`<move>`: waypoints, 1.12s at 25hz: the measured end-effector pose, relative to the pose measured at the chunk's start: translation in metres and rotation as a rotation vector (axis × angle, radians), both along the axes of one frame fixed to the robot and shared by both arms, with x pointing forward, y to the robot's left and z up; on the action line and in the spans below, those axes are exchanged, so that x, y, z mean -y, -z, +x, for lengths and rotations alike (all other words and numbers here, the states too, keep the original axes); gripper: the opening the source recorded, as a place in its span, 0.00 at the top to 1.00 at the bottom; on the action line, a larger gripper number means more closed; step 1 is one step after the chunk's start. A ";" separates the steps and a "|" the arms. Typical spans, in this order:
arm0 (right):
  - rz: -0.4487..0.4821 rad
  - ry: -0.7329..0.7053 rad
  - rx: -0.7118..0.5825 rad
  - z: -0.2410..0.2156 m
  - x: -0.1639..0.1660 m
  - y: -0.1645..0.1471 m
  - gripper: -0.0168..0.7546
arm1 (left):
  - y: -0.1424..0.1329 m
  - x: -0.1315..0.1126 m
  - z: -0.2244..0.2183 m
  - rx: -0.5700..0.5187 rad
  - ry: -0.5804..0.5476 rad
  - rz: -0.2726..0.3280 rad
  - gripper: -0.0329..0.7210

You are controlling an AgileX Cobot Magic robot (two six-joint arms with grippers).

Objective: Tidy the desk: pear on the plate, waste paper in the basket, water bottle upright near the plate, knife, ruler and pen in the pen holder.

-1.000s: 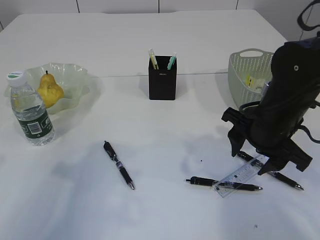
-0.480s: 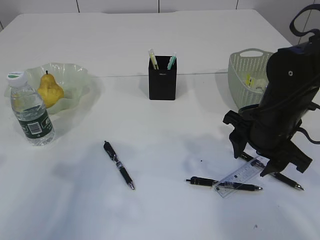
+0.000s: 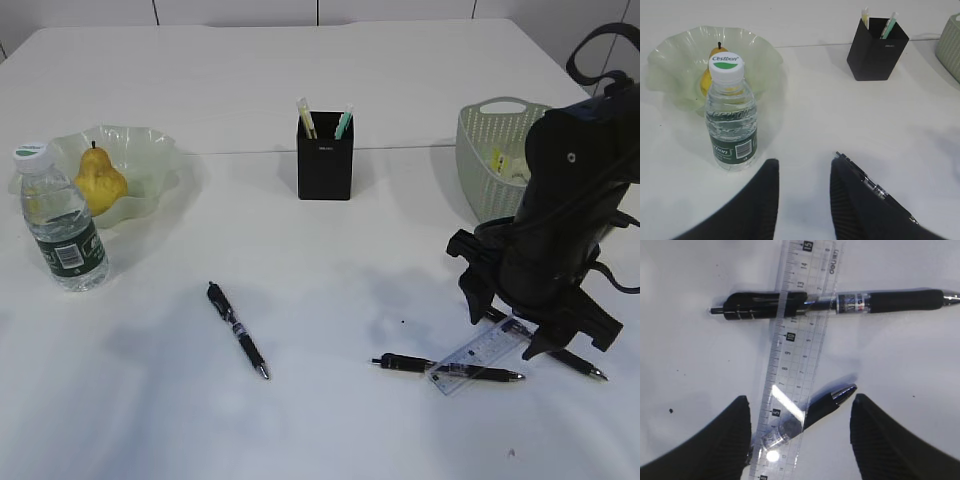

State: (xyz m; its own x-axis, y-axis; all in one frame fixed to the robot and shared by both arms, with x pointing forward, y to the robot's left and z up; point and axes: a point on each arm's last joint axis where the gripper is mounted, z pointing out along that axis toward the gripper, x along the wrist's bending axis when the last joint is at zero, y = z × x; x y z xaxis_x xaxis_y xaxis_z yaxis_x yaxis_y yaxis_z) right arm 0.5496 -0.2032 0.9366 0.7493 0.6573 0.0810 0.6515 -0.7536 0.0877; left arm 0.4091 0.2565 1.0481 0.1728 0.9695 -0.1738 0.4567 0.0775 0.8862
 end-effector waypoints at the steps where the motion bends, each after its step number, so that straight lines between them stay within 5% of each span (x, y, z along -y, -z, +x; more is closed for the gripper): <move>1: -0.001 -0.001 0.000 0.000 0.000 0.001 0.34 | 0.000 0.000 0.000 0.000 0.000 0.000 0.64; 28: -0.011 0.029 0.034 0.006 0.000 0.007 0.34 | 0.001 0.000 -0.001 -0.018 0.000 0.003 0.64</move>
